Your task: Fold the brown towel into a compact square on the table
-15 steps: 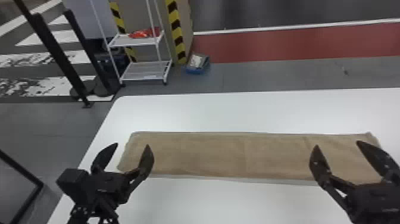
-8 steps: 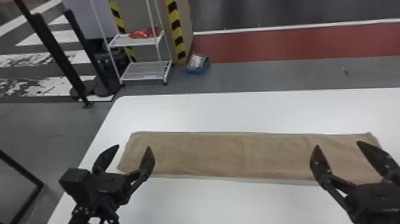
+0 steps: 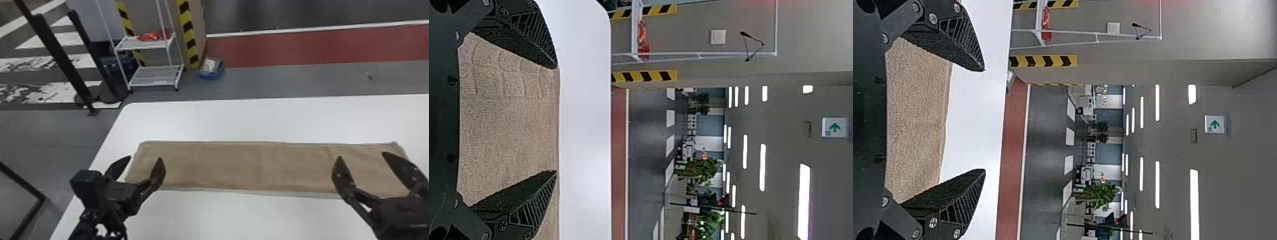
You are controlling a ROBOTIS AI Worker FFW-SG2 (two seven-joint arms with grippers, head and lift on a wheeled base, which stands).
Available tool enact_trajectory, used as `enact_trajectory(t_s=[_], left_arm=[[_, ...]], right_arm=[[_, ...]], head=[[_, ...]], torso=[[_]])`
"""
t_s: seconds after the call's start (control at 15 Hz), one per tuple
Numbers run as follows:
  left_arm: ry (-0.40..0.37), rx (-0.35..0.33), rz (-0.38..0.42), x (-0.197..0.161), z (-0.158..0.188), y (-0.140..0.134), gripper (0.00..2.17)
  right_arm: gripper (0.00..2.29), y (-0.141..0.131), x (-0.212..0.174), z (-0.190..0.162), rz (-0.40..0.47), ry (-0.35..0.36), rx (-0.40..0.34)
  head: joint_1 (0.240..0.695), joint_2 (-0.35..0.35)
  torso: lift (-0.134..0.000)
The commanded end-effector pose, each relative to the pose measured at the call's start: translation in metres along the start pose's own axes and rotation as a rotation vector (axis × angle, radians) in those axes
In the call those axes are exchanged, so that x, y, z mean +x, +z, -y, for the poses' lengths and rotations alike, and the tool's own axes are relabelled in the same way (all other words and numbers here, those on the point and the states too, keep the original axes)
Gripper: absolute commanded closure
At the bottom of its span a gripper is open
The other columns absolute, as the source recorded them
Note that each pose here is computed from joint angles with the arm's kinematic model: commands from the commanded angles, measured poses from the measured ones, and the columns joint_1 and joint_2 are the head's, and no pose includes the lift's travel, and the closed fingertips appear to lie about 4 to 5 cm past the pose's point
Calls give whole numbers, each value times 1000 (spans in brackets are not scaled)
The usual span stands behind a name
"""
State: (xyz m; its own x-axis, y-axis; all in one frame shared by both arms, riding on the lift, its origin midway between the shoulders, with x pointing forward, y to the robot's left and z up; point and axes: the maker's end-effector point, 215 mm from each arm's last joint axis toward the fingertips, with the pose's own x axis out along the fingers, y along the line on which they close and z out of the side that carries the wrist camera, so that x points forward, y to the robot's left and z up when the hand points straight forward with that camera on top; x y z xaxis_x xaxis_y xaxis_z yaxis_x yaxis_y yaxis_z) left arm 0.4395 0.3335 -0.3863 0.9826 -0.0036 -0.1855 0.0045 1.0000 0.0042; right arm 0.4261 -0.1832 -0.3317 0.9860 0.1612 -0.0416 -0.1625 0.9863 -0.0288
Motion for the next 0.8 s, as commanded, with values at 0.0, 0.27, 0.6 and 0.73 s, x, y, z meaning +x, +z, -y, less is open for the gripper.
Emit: enact_trajectory(t_s=[0.0,0.27,0.6,0.73], left_arm=[[3,-12,-112,13,-7,-18,171],[20,-39,-183,31,-21,-19,181],[20,-134,-318,43,-50,-34,181],[40,-146,-311,49,-64,-29,181]], right_arm=[[181,-1,-2,0,-2,-1,0],[181,0,-5,0,-2,0,-1],[181,1,-6,1,-2,-3,-2],[181,1,-6,1,-2,-3,-2]], head=[[695,191],[695,200],[695,224],[695,235]], torso=[[-125],[-125],[-125],[-125]])
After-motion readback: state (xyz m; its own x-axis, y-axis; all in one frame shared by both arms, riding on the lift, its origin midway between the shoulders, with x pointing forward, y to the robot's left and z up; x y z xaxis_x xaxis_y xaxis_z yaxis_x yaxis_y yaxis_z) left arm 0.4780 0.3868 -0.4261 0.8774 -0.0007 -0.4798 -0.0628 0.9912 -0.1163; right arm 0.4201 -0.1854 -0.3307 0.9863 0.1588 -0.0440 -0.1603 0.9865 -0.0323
